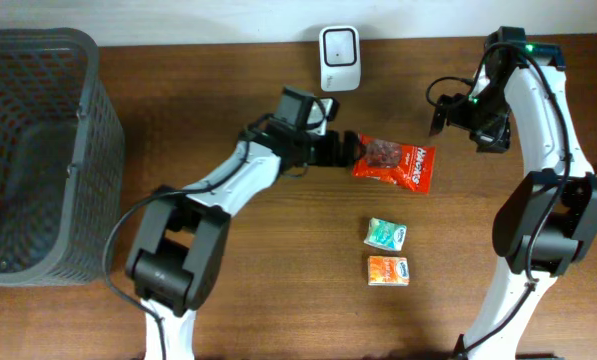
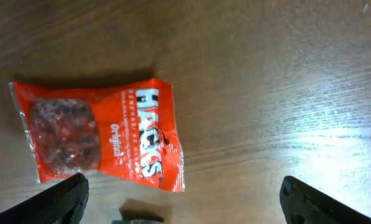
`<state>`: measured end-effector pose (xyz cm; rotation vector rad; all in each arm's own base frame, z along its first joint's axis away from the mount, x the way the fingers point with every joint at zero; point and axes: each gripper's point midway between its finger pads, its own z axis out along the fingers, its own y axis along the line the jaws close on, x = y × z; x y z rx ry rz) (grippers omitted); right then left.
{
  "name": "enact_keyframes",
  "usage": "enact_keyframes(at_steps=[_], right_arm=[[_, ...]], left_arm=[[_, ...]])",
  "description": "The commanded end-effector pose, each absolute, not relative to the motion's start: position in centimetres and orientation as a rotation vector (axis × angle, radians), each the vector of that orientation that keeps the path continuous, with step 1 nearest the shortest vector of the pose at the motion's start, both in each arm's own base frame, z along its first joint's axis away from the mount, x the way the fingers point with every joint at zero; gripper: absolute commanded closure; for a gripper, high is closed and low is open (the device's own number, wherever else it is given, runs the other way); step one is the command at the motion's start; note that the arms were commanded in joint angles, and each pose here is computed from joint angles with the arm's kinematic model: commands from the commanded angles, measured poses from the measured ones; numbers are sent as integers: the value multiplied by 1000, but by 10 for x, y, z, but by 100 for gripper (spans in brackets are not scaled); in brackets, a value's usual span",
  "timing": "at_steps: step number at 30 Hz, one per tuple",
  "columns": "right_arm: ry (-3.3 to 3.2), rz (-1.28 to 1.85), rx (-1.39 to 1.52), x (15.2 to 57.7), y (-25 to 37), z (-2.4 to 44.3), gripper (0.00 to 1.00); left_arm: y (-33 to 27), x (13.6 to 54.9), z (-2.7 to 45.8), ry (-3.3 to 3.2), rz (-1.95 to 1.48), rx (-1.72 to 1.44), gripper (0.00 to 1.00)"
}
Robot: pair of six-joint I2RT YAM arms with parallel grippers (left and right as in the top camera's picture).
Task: Scan the item barcode
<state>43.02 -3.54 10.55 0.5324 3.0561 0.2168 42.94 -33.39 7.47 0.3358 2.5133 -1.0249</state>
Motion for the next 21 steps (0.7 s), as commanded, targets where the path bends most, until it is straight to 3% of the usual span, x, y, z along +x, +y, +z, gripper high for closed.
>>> enact_keyframes(at_steps=[1,7,8,12,14,17,18,21], right_arm=[[3067,203,555,421,-36,117,2],[3066,202,556,421,-36,117,2],[3066,202,556,421,-36,117,2],[3066,202,556,421,-36,117,2],[3066,202,556,421,-36,117,2],[3066,202,556,421,-36,117,2],[3066,202,556,421,-36,117,2],[3066,202,556,421,-36,117,2]], left_arm=[[-356,422,44,2559,-1022,295,1],[-373,414,7,2619,-1040,201,2],[-373,414,4,2629,-1043,180,8],[-374,413,2,2630,-1043,182,62],[-374,413,2,2630,-1043,182,83],[-374,413,2,2632,-1043,182,84],[-374,413,2,2633,-1041,181,96],[-371,416,6,2628,-1046,173,100]])
